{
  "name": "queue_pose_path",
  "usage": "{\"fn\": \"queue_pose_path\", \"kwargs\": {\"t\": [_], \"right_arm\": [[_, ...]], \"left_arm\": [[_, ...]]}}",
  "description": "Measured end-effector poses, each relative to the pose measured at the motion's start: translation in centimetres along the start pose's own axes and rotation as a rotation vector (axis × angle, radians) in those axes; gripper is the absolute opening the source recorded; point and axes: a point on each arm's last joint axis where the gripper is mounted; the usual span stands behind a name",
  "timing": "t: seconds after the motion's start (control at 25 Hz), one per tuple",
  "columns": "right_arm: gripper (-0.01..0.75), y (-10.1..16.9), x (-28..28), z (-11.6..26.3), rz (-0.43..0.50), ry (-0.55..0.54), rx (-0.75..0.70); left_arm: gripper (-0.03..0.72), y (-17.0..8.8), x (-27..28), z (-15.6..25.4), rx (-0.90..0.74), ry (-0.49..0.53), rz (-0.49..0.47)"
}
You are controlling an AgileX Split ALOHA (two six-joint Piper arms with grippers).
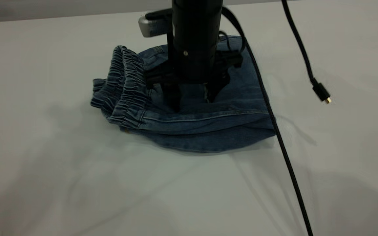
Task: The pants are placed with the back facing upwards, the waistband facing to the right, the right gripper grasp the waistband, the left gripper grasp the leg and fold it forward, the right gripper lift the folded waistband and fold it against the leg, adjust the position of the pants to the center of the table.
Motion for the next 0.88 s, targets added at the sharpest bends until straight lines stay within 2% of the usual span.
{"fn": "queue_pose_path", "kwargs": {"t": [0.16, 0.36, 0.56, 0.88], "right_arm": [[0.440, -0.2, -0.8, 0.4, 0.020, 0.034, 0.029], [0.440, -0.4, 1.5, 0.5, 0.050, 0.084, 0.038], [0.440, 1.5, 6.6, -1.5, -0.055, -0.099, 0.051], [0.440, 5.1, 7.9, -0.4, -0.121, -0.108, 0.119]], "left_arm": [[0.342, 0.0, 0.4, 0.1, 0.001, 0.003, 0.001], [0.342, 0.0, 0.4, 0.1, 0.001, 0.003, 0.001], [0.342, 0.0, 0.5, 0.1, 0.002, 0.002, 0.000], [0.342, -0.1, 0.6, 0.2, 0.011, 0.022, 0.012]]}}
Point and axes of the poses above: a point on each arm's last joint axis where the gripper is mounted, x pointing back along that axis away from the gripper, y along the wrist's bending axis when the last joint is at zero, z = x × y, and after that the axes turned 4 degrees about -x, right-handed
